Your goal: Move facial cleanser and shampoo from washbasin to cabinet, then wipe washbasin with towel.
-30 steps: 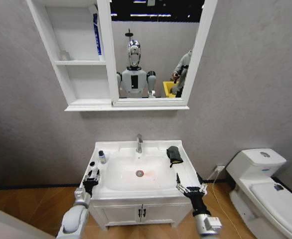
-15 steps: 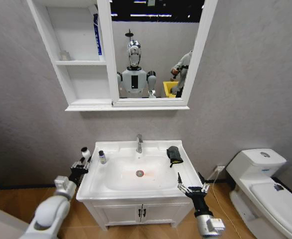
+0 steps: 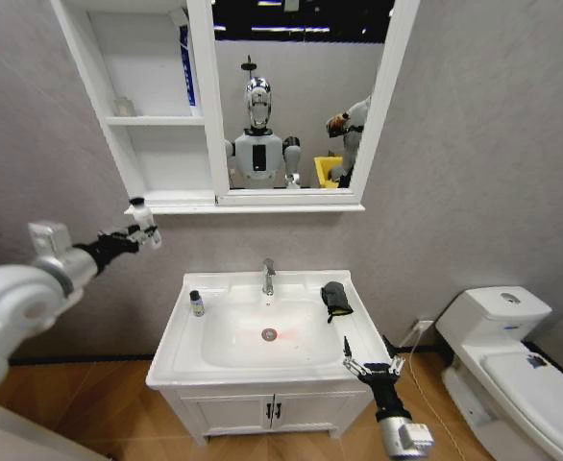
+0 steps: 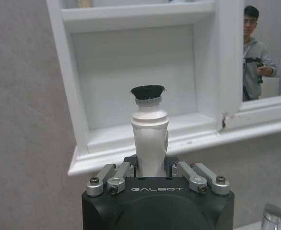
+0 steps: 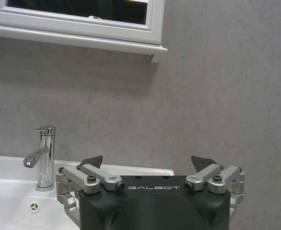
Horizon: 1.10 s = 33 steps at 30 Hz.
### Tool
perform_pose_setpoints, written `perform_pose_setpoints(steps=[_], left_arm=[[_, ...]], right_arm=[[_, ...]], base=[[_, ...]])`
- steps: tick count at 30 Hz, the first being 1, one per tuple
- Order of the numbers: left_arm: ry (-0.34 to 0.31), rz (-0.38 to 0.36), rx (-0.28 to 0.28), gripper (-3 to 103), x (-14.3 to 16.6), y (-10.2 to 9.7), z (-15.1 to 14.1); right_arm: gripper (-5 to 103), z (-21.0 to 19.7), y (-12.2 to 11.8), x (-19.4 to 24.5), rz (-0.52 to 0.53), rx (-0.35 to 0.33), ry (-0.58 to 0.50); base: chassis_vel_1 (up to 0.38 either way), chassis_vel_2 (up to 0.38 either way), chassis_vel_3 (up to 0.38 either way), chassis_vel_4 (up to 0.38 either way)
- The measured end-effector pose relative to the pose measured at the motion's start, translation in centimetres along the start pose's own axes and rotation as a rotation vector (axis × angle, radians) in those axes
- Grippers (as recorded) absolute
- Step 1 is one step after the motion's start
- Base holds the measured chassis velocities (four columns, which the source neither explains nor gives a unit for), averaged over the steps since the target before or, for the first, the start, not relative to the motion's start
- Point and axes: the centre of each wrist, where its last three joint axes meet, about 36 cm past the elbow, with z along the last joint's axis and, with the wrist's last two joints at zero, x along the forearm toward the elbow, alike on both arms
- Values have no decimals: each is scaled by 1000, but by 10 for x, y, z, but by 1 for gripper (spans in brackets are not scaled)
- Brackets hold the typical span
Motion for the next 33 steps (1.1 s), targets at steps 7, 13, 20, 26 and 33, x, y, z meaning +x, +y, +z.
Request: perform_pose_setpoints(steps=[7,13,20,26,33], left_arm=[[25,11,89,29,-48,14,-49],[15,-3,100,29,-93,13,-72],[6,-22,84,29,-133,11,-88],[23,-38,70,29,-153,14,-88],[37,-65,37,29,-167,14,-76]], right_arm=[[100,0,1,-3,1,-2,-5],[100,3,-1,1,2,3,4],[100,11,-4,9,7,3,20],[100,12,-6,8,16,0,17],[100,12,-6,6,18,-8,15]], base=[[0,0,0,0],[0,0,0,0],[0,0,0,0],[0,0,0,0],[0,0,0,0]])
